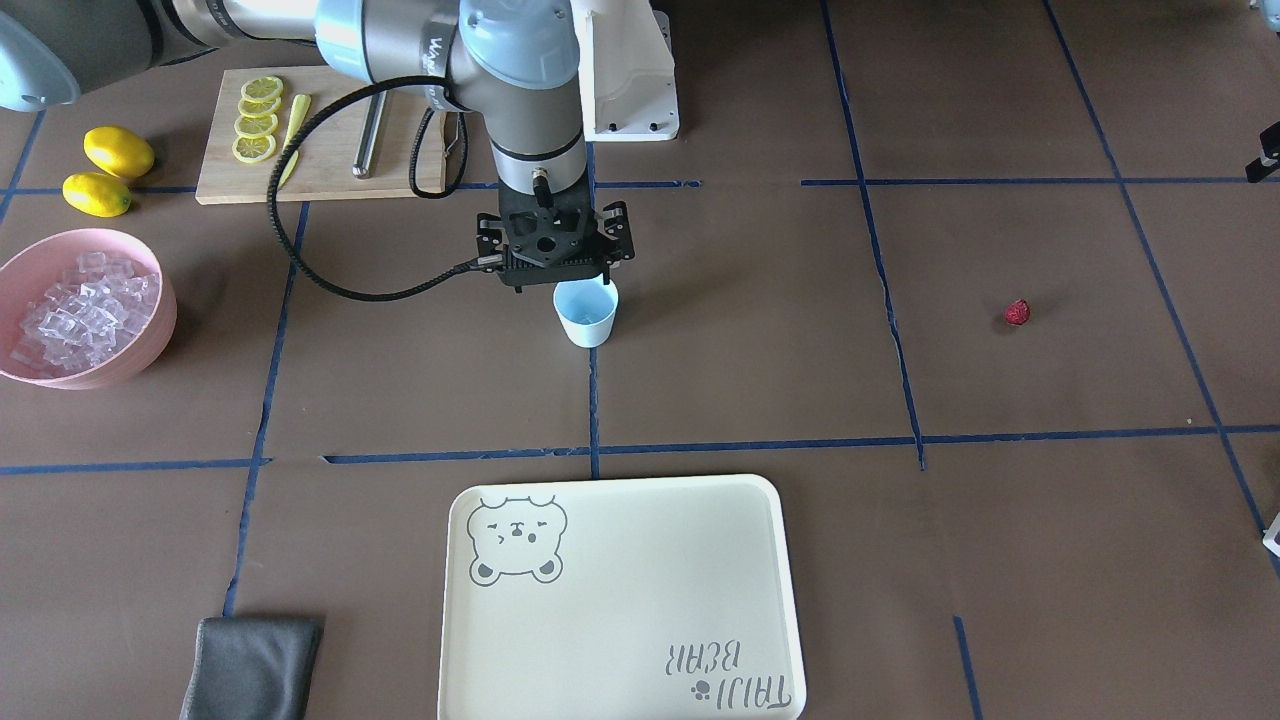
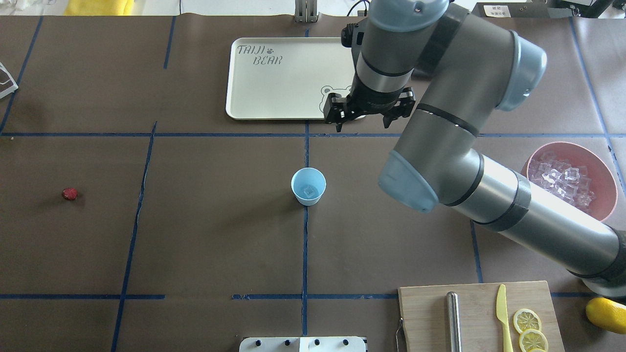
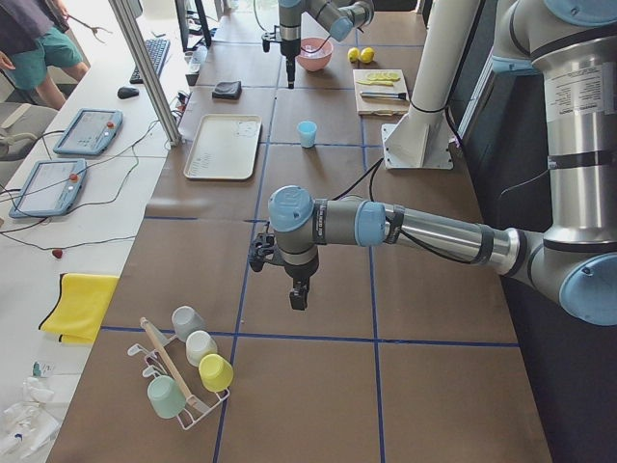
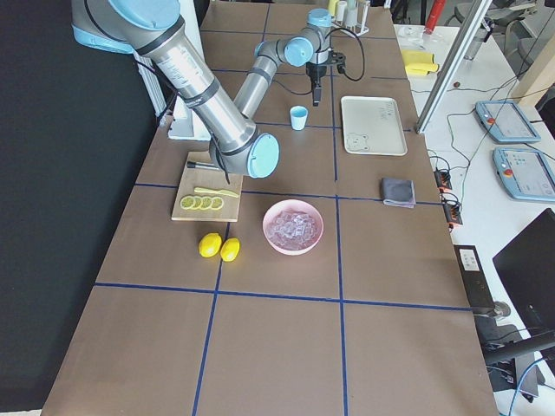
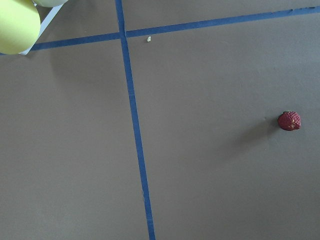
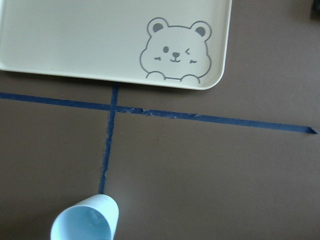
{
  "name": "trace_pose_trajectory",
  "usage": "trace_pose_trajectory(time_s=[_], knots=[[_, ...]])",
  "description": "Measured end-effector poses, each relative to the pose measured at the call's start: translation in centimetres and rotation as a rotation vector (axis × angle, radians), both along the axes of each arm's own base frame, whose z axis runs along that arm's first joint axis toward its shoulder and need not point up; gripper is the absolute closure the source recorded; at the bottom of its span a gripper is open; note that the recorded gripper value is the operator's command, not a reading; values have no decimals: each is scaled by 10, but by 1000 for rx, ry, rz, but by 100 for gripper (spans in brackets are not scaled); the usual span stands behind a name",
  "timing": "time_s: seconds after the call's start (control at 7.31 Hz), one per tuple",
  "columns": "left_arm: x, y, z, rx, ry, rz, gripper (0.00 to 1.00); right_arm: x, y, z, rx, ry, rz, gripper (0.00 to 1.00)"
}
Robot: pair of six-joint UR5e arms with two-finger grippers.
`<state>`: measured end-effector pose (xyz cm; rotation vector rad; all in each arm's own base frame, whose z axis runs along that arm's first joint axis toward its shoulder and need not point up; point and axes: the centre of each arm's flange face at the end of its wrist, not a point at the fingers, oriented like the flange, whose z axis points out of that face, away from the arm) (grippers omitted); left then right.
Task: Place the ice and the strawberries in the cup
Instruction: 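Move the right gripper back over the pink bowl of ice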
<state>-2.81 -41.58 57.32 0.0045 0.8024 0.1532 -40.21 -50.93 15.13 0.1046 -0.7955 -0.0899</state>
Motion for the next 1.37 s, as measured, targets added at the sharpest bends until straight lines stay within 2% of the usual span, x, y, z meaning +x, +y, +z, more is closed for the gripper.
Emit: trace_pose_trajectory(time_s=[0.27, 0.55, 1.09, 1.37], knots=[[0, 0, 0, 0, 0, 0, 0, 71, -23, 61, 73, 40, -68, 0], [0, 0, 0, 1, 0, 0, 0, 137, -26, 125, 131, 53, -141, 0], [0, 0, 0, 0, 0, 1, 0, 272, 2, 246, 216, 54, -263, 0], [0, 0, -1, 1, 0, 0, 0, 296, 19, 288, 253, 58, -294, 0]])
